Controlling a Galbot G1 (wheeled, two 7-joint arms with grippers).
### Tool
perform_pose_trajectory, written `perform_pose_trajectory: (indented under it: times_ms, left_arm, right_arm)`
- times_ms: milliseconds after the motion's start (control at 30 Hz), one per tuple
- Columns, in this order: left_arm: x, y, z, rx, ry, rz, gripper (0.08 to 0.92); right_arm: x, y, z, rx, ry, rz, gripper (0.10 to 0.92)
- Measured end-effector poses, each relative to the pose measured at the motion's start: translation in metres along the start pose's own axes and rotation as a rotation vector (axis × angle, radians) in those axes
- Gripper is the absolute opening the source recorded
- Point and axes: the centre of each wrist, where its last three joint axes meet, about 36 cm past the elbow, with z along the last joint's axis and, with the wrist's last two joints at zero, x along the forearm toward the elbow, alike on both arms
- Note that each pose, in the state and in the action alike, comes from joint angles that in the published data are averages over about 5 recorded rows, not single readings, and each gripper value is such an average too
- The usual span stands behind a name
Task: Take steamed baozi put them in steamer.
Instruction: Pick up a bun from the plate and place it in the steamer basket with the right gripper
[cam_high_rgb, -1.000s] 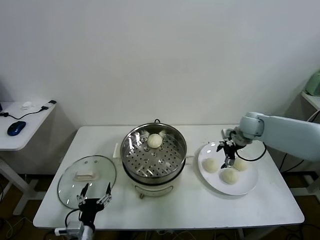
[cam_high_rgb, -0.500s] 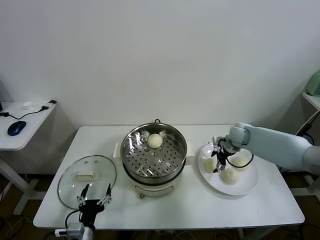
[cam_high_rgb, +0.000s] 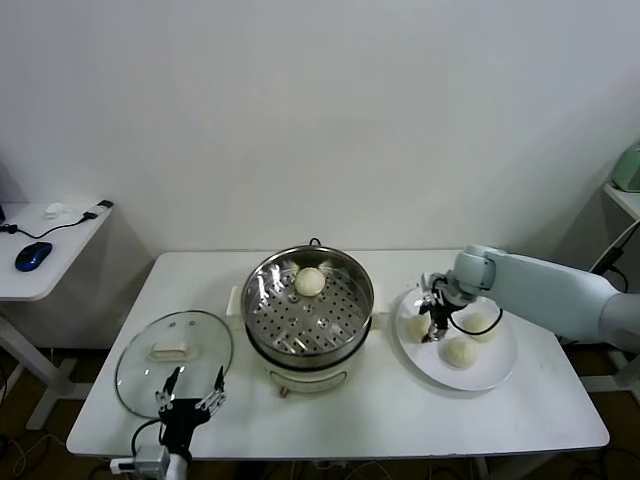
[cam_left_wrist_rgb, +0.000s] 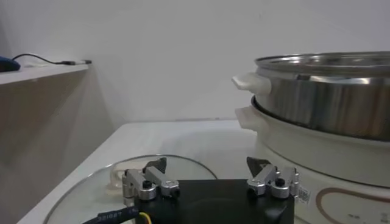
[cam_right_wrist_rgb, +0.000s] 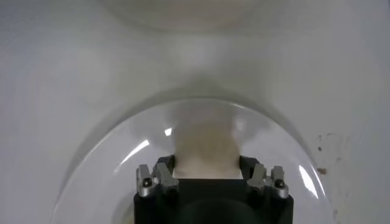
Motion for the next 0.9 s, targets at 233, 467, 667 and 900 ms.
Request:
perform_pose_trajectory:
  times_ms: [233, 467, 667, 900]
  left_arm:
    - [0.0, -0.001, -0.002, 0.001, -0.001, 0.004, 0.823]
    - [-0.002, -0.002, -0.006, -0.001, -0.009, 0.013, 0.823]
    - [-0.004, -0.003, -0.009, -0.002, -0.019, 0.027, 0.823]
    - [-0.005, -0.002, -0.011, -0.008, -0.031, 0.035, 0.823]
  right_arm:
    - [0.07, -0.023, -0.023, 0.052, -0.012, 0.013, 0.687]
    - [0.167, -0.038, -0.084, 0.096, -0.07, 0.048, 0.687]
    - [0.204, -0.027, -0.164, 0.142, -0.134, 0.046, 0.687]
    - [0.186, -0.008, -0.252, 0.186, -0.149, 0.027, 0.687]
